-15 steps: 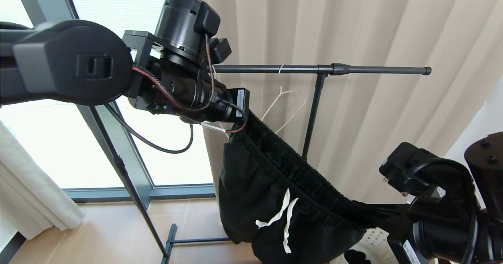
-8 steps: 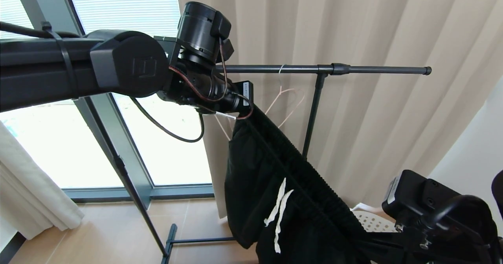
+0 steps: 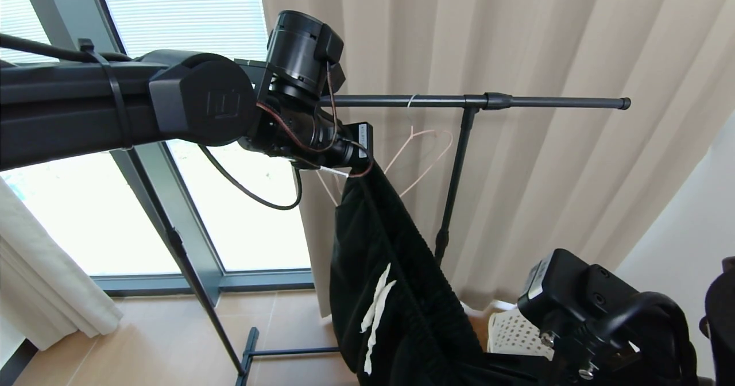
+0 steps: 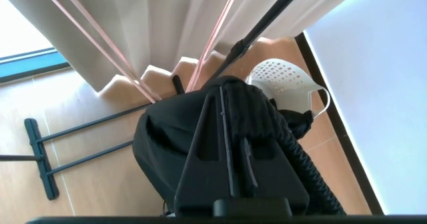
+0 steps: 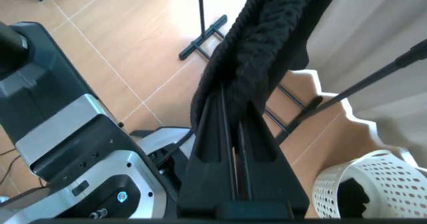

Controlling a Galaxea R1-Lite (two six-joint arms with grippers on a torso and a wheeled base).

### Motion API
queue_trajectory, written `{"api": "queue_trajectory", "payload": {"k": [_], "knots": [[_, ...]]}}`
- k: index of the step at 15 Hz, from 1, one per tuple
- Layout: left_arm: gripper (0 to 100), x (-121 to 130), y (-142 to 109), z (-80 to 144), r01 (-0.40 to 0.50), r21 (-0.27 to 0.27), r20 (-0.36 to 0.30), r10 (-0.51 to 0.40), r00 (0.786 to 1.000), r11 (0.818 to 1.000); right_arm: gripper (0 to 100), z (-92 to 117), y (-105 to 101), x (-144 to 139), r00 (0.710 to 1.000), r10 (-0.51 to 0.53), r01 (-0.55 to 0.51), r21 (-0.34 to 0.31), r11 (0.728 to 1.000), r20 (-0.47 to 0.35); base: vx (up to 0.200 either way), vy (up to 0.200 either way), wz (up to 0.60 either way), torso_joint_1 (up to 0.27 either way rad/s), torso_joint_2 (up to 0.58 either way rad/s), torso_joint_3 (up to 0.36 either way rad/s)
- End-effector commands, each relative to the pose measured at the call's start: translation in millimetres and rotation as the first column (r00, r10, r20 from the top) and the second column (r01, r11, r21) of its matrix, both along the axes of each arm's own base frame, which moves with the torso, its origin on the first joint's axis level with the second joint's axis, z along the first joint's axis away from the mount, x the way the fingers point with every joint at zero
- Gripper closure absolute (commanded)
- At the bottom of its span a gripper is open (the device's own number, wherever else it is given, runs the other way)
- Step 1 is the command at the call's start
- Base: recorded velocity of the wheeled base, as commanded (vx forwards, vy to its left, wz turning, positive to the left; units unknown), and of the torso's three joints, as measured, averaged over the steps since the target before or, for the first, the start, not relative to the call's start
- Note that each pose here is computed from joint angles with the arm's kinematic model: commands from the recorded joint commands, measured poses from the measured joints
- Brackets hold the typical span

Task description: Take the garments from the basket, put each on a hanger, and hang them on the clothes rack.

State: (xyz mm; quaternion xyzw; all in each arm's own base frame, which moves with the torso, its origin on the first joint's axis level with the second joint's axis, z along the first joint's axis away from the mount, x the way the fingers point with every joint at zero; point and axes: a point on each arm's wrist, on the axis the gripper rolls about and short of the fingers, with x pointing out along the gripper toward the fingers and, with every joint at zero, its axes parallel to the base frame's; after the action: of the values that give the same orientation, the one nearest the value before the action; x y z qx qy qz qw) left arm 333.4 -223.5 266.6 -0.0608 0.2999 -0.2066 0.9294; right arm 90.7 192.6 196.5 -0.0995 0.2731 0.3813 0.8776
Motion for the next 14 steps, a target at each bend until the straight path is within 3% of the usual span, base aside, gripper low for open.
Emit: {"api": "queue_trajectory", "payload": {"k": [1,3,4,7,11,14], "knots": [[100,-1,1,0,-0.002,0.001,-0.001,0.002,1.0,1.0,100,-5,5,1,1.0,0.002,-0.002,-0.023,1.0,-0.008,0.0,0.0,0.0,0.0,0.0,0.0],[100,-6,4,7,-0.001,-0.004,0.009,0.001,1.0,1.0,100,-4,-1,3,1.0,-0.031,0.031,-0.026,0.999,0.004,0.0,0.0,0.0,0.0,0.0,0.0],[100,-10,8,13,-0.004,-0.006,0.017,0.004,1.0,1.0,100,-6,-12,13,0.993,-0.114,0.115,-0.045,0.992,0.021,0.0,0.0,0.0,0.0,0.0,0.0],[100,-32,22,26,0.006,0.026,-0.001,-0.006,1.0,1.0,100,-9,-32,40,0.953,-0.3,0.303,-0.096,0.948,0.047,0.0,0.0,0.0,0.0,0.0,0.0],[100,-79,54,10,0.097,0.19,-0.05,-0.089,0.995,0.977,100,8,-38,90,0.871,-0.483,0.489,-0.061,0.87,0.087,0.0,0.0,0.0,0.0,0.0,0.0],[100,-111,73,2,0.127,0.227,-0.079,-0.112,0.991,0.966,100,17,-31,119,0.829,-0.548,0.555,-0.041,0.831,0.111,0.0,0.0,0.0,0.0,0.0,0.0]]}}
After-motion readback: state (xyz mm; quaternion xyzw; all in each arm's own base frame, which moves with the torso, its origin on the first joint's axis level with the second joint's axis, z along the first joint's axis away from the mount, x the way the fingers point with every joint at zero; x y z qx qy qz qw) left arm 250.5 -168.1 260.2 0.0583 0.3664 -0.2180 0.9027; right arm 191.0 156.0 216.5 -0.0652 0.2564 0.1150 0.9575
